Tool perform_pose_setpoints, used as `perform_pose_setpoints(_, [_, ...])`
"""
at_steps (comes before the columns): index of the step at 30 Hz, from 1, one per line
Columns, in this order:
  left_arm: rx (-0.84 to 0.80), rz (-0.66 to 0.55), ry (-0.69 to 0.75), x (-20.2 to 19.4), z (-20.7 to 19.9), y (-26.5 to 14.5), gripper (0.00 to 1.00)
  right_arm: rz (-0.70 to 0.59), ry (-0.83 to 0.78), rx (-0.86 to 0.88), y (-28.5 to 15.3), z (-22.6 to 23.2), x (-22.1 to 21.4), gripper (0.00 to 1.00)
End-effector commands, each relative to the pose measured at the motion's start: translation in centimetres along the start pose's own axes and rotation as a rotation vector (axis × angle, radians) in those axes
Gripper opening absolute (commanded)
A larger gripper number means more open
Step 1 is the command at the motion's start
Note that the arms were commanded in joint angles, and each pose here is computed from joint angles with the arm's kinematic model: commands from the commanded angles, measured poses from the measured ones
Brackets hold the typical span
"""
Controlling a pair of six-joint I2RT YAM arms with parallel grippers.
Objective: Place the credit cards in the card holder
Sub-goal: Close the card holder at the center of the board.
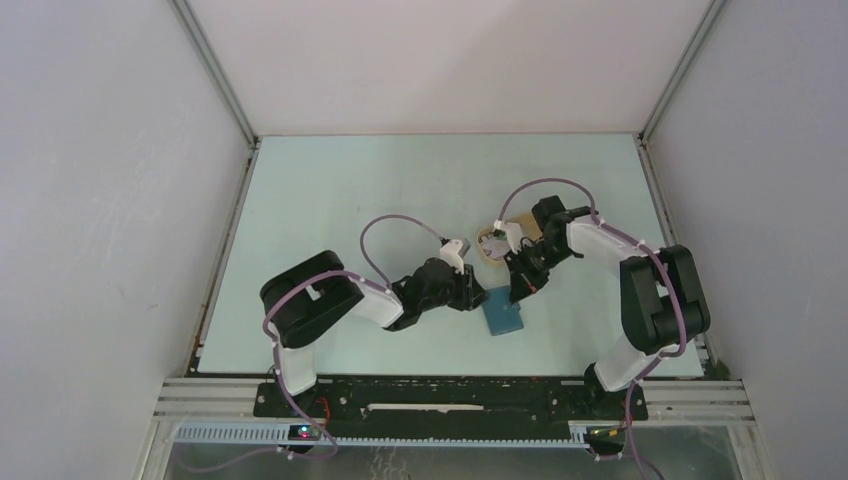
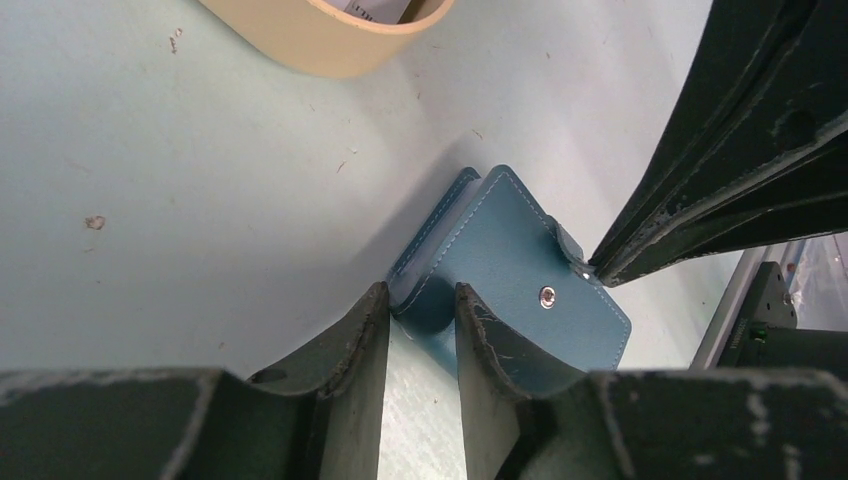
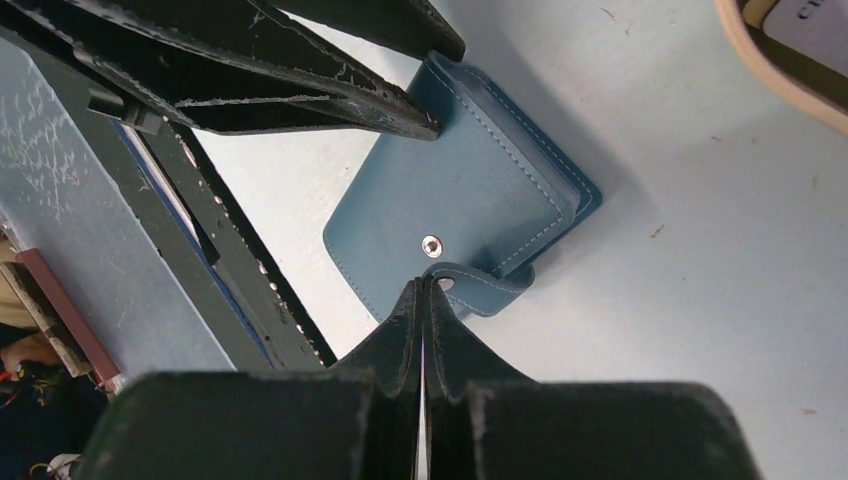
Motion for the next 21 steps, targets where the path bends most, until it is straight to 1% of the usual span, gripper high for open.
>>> perform_pose_setpoints(1, [-0.032, -0.003, -0.007, -0.5, -1.0, -0.9, 0.34, 0.003, -0.043, 0.013, 0.2, 0.2, 1.0, 0.00])
perform_pose_setpoints(10, [-0.041, -0.016, -0.011, -0.4, -1.3, -1.2, 0.34, 0.052, -0.064, 0.031, 1.1, 0.8, 0.6, 0.00])
perform_pose_setpoints(21, [-0.049, -0.026, -0.011, -0.2, -1.5, -1.4, 0.34, 0.069, -0.080, 0.043, 1.6, 1.3, 0.7, 0.00])
Point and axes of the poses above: each gripper's point midway between its finger pads, its own y axis out along the fingers, its own z axis along the line the jaws close on, x = y × z, the point moved 1 cm from there along -y, back along the fingers, and after that the axes turned 7 degrees about -y, right-handed, at the moved point
